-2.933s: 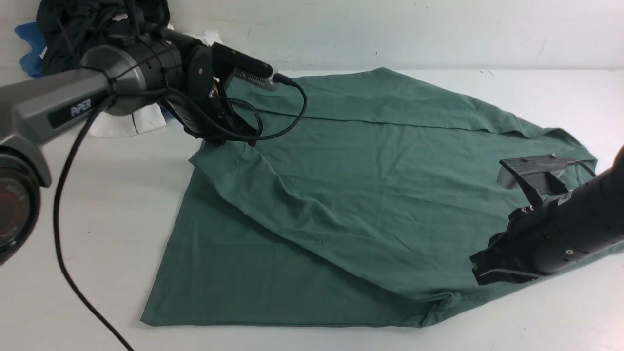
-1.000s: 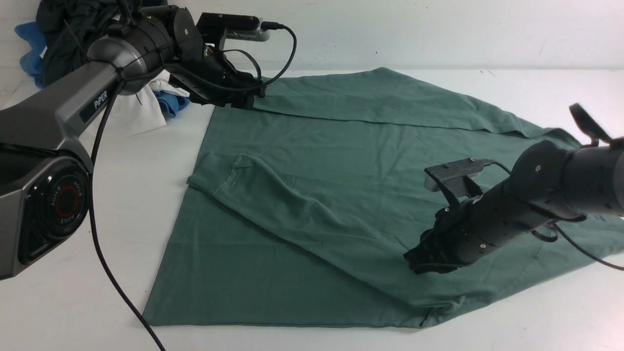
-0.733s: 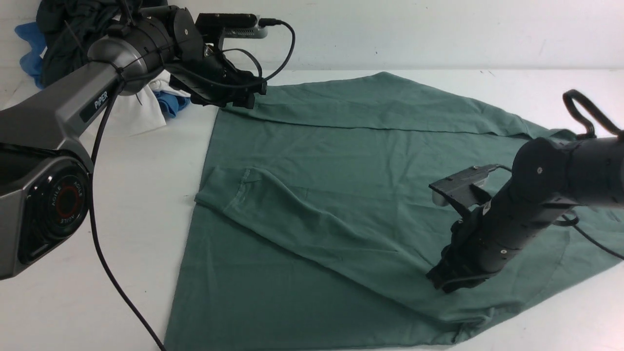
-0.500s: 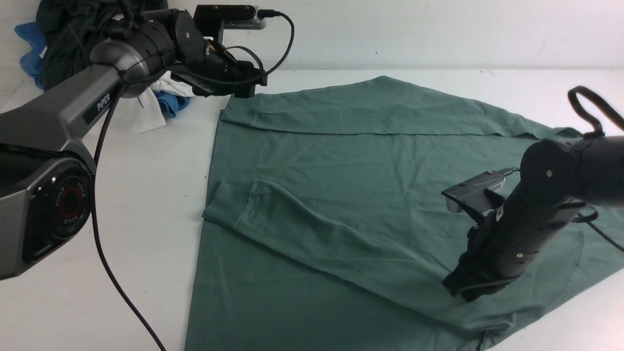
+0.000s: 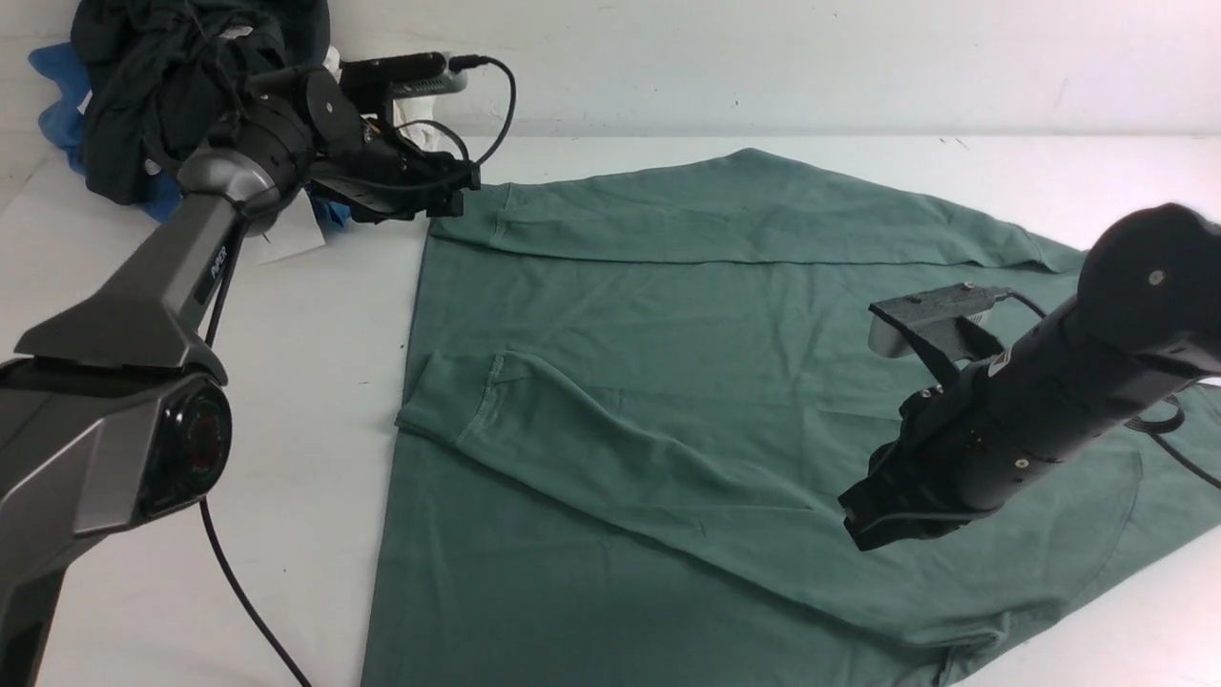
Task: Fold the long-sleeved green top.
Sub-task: Use the left arm to clamp the cuff farthest from it
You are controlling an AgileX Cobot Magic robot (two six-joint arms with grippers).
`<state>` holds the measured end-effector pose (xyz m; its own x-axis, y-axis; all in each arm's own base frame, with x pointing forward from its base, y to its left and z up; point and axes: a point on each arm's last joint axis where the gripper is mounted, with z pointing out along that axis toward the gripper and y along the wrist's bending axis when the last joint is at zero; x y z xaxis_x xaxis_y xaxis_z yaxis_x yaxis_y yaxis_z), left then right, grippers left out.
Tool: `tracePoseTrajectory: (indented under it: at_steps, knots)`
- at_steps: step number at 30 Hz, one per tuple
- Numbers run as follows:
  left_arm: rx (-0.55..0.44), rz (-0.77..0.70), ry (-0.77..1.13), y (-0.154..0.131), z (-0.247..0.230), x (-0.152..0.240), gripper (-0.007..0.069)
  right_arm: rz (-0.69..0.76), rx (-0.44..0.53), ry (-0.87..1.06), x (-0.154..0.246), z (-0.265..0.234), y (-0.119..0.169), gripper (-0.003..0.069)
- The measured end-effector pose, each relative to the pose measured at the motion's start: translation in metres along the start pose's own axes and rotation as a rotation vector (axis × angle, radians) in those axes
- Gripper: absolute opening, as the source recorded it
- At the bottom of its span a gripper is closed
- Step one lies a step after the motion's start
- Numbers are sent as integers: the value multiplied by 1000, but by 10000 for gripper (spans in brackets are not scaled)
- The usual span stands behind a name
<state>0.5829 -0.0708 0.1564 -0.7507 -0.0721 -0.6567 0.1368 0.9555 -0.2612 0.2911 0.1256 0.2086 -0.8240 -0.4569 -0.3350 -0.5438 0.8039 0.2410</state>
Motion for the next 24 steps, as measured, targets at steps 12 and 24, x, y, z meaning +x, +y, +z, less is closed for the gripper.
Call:
tracePoseTrajectory:
  at_steps: [12, 24]
  knots:
    - [18, 64, 6, -7, 16, 10, 91, -6, -3, -2, 0, 0, 0, 10]
    - [-2, 162, -4, -12, -8, -7, 189, -3, 19, -49, -4, 0, -2, 10]
